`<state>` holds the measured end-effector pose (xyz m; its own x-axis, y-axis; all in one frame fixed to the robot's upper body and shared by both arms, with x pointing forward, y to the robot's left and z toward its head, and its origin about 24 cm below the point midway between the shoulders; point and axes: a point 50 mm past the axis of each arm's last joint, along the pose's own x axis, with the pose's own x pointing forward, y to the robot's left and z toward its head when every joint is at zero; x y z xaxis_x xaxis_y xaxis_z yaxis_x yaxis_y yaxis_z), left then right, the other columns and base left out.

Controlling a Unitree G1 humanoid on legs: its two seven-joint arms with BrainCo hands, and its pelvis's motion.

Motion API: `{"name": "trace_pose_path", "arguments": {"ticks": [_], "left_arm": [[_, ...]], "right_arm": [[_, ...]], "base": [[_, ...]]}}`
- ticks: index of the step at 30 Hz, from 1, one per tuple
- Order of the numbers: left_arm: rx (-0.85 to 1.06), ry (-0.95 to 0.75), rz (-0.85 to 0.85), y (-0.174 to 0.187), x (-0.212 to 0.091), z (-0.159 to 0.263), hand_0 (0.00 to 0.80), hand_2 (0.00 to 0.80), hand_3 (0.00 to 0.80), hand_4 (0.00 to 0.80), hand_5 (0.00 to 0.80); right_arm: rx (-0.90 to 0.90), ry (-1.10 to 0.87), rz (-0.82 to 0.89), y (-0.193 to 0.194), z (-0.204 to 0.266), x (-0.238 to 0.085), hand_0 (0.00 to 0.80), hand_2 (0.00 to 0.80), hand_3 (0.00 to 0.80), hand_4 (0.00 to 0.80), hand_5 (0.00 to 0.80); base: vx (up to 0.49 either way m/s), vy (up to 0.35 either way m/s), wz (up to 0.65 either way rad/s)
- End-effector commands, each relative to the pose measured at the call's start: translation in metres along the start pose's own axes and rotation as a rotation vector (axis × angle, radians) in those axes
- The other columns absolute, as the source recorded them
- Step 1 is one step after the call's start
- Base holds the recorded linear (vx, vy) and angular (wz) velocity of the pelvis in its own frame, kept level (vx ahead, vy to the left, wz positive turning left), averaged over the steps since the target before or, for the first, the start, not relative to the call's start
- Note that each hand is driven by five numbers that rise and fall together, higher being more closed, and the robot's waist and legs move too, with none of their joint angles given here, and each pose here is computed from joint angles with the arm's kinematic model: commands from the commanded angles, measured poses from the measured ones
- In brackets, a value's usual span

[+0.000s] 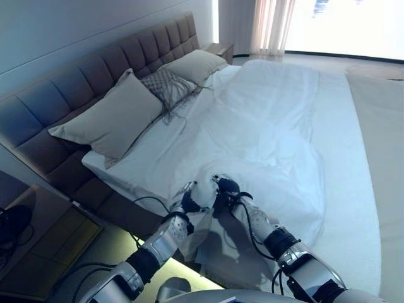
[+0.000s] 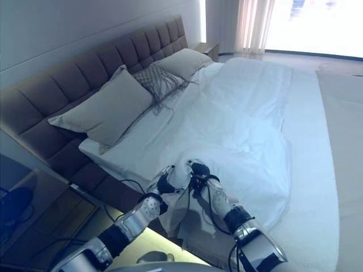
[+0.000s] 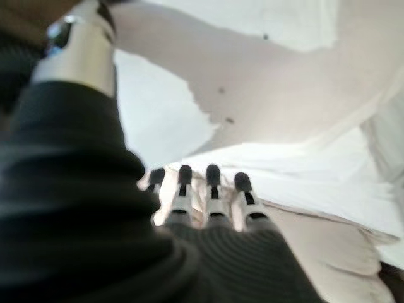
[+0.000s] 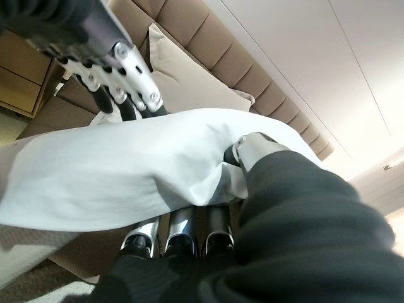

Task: Make the bed neatly

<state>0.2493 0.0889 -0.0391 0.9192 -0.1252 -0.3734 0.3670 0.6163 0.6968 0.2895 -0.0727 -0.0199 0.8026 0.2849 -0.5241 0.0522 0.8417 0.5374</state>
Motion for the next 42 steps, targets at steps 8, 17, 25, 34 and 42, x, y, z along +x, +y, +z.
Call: {"name": "trace_pose_path", "arguments": {"ticks": [8,17,25,34,42], "left_arm": [[0.053,-0.231,0.006,0.015,0.007,0.047,0.000,0.000,0.000,0.000,0.000],[0.035,-0.148,0.014,0.010,0.009,0.042,0.000,0.000,0.000,0.000,0.000],[-0.008,-0.143,0.020,0.010,0.015,0.064,0.000,0.000,0.000,0.000,0.000],[-0.091,-0.103,0.006,0.010,0.015,0.066,0.800,0.800,0.800,0.800,0.800],[-0.108,-0.066,0.020,0.010,0.016,0.061,0.800,0.800,0.800,0.800,0.800]], "right_arm": [[0.090,-0.167,0.249,0.075,0.051,0.004,0.800,0.800,0.800,0.800,0.800],[0.083,-0.164,0.269,0.086,0.049,0.001,0.800,0.800,0.800,0.800,0.800],[0.066,-0.172,0.308,0.099,0.052,-0.002,0.800,0.800,0.800,0.800,0.800],[0.048,-0.137,0.342,0.101,0.039,-0.007,0.800,0.800,0.800,0.800,0.800],[0.047,-0.103,0.344,0.102,0.031,-0.008,0.800,0.800,0.800,0.800,0.800]], "base": [[-0.009,-0.006,0.02],[0.000,0.000,0.00],[0.005,0.006,0.06],[0.014,0.015,-0.01],[0.015,0.036,-0.02]]}}
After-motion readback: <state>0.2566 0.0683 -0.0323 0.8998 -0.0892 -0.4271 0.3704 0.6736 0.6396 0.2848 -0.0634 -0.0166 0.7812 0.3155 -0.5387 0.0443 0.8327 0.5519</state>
